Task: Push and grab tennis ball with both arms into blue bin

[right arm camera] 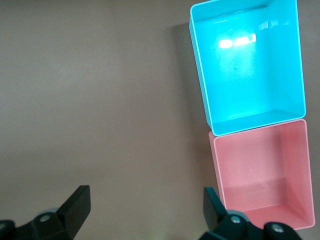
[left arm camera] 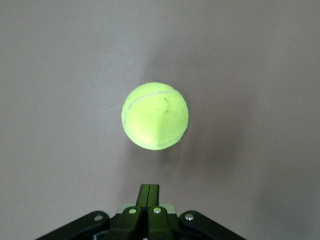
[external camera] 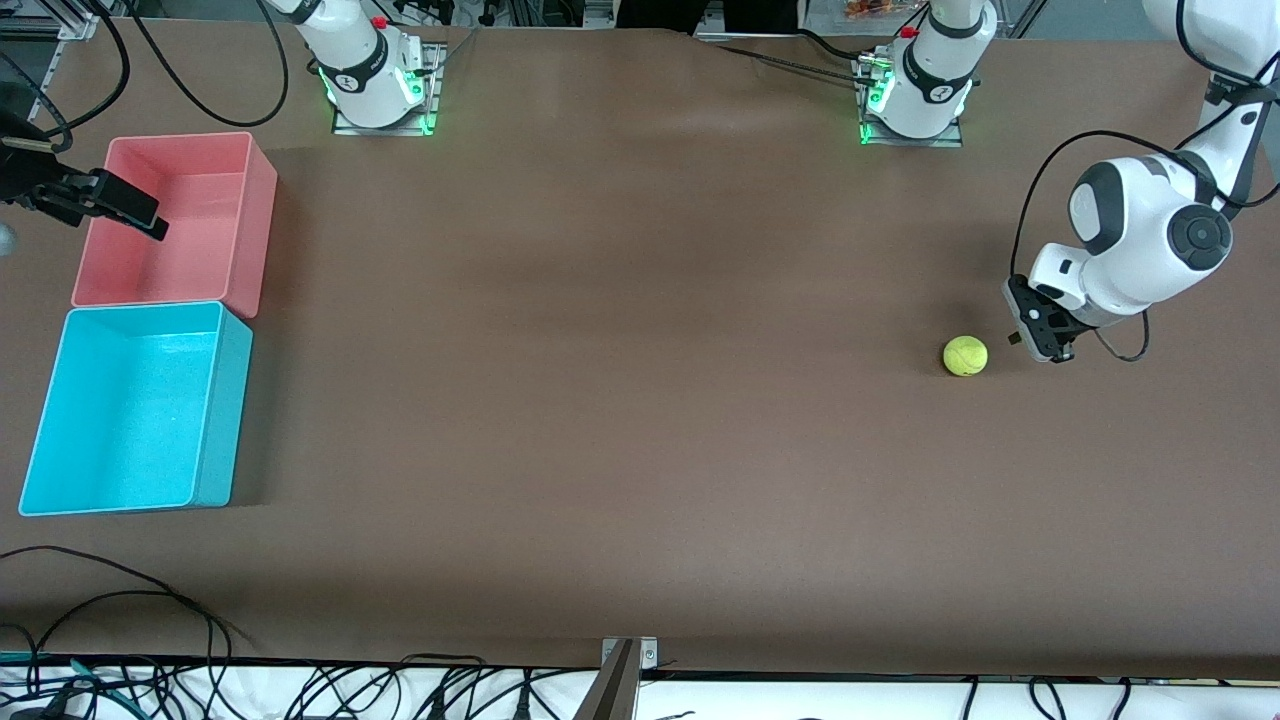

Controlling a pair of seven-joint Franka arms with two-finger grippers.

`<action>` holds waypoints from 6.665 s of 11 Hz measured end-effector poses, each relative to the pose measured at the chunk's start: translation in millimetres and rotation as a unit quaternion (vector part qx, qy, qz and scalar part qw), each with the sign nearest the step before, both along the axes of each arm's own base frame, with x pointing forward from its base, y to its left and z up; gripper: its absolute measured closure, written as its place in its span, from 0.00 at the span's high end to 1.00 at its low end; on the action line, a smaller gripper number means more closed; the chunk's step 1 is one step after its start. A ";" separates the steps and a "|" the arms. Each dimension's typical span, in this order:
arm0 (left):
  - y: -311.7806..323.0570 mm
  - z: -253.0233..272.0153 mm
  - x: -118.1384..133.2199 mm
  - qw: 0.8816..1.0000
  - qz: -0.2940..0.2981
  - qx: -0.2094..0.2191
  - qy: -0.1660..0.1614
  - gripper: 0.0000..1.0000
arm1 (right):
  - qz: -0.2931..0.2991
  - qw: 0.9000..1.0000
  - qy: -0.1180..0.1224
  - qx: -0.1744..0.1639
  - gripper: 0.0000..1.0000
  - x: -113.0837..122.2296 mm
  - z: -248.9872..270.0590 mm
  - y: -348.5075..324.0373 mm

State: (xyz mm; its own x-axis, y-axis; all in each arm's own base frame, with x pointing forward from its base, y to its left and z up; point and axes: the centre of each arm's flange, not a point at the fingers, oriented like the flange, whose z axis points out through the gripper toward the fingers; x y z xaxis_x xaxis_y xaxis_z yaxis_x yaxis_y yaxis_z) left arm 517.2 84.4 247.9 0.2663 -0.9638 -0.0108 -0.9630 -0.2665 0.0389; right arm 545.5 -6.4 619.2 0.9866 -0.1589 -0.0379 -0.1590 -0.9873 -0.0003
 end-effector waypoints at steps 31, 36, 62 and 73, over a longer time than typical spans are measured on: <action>-81.2 -64.3 36.2 0.997 -0.006 -0.072 -0.002 0.01 | 0.023 1.000 0.019 -0.001 1.00 14.8 -25.3 23.3; -69.0 -27.4 43.4 0.998 -0.008 -0.067 -0.009 0.09 | 0.030 0.998 0.046 -0.001 1.00 8.6 -29.8 30.4; -48.5 371.6 -35.1 0.954 0.282 -0.055 -0.085 1.00 | 0.185 0.978 -0.090 0.017 1.00 19.1 -434.8 232.5; -97.6 410.0 -24.1 0.749 0.662 0.002 0.026 1.00 | 0.221 0.975 -0.018 -0.022 0.65 60.6 -349.3 163.4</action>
